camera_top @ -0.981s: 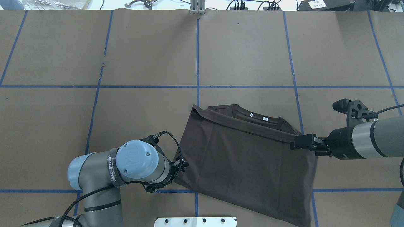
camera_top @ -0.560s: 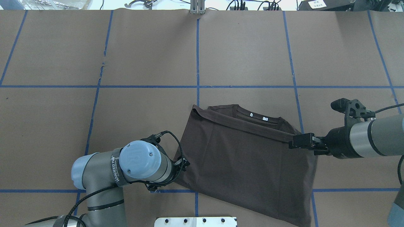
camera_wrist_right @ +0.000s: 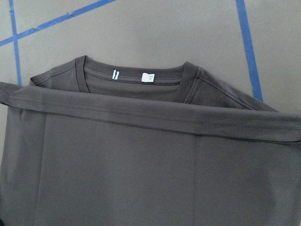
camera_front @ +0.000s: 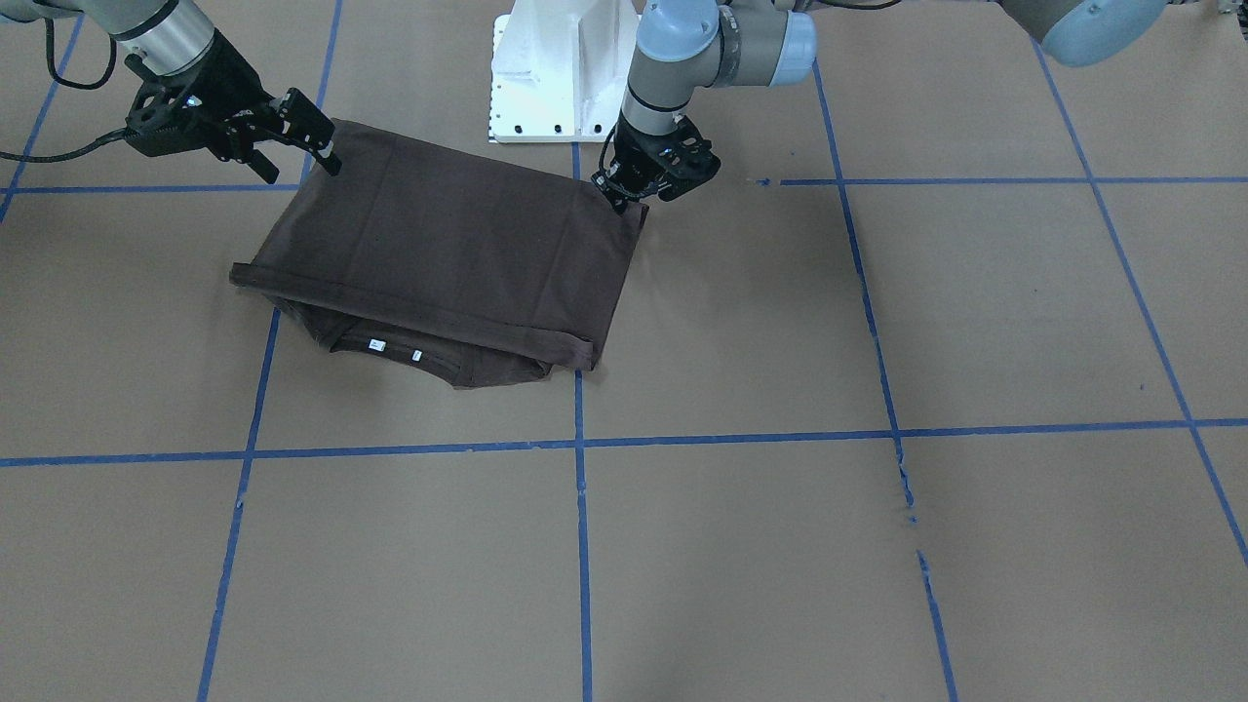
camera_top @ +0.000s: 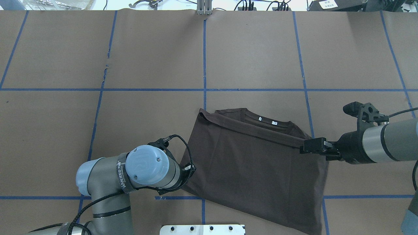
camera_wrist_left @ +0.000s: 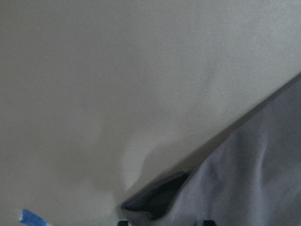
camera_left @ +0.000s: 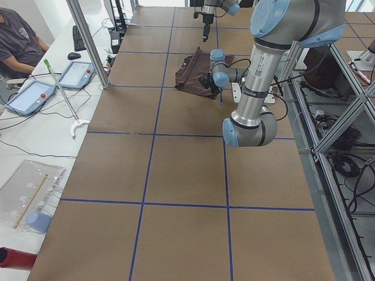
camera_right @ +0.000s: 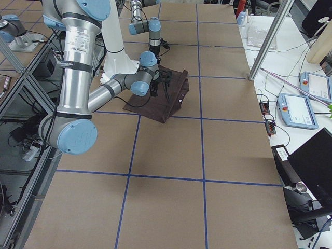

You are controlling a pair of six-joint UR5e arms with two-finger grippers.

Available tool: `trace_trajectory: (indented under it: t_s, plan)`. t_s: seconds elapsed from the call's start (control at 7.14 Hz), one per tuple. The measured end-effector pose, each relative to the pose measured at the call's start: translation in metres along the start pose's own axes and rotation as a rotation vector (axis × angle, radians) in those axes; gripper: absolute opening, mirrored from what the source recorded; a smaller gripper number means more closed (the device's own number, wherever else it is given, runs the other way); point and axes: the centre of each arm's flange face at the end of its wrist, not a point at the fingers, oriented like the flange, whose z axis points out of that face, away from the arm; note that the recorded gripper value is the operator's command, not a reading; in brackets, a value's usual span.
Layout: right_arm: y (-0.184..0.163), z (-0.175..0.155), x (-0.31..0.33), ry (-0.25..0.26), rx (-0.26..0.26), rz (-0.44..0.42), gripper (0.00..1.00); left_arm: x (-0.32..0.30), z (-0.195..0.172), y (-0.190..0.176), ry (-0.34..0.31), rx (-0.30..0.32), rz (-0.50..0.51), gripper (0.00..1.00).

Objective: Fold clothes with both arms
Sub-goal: 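Drag the shirt's near corner away from the robot with the left gripper, rotating it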

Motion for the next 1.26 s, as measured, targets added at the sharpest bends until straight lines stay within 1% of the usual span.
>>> trace_trajectory:
  t_s: [0.28,0.56,0.84,0.98,1.26]
  plan:
    - [0.000,0.001,0.002,0.004,-0.001,0.001,1.00,0.006,-0.012,-0.014,0.018,0.014,-0.010,0.00]
    - [-0.001,0.002,0.003,0.008,0.000,0.004,1.00,0.020,-0.031,-0.058,0.047,0.067,-0.004,0.00]
    - [-0.001,0.003,0.005,0.012,0.000,0.006,1.00,0.046,-0.044,-0.110,0.069,0.137,0.018,0.00]
    - [-0.001,0.003,0.006,0.014,0.003,0.008,1.00,0.068,-0.043,-0.139,0.065,0.179,0.017,0.00]
    - [-0.002,0.003,0.006,0.014,0.009,0.009,1.00,0.106,-0.042,-0.217,0.054,0.268,0.041,0.00]
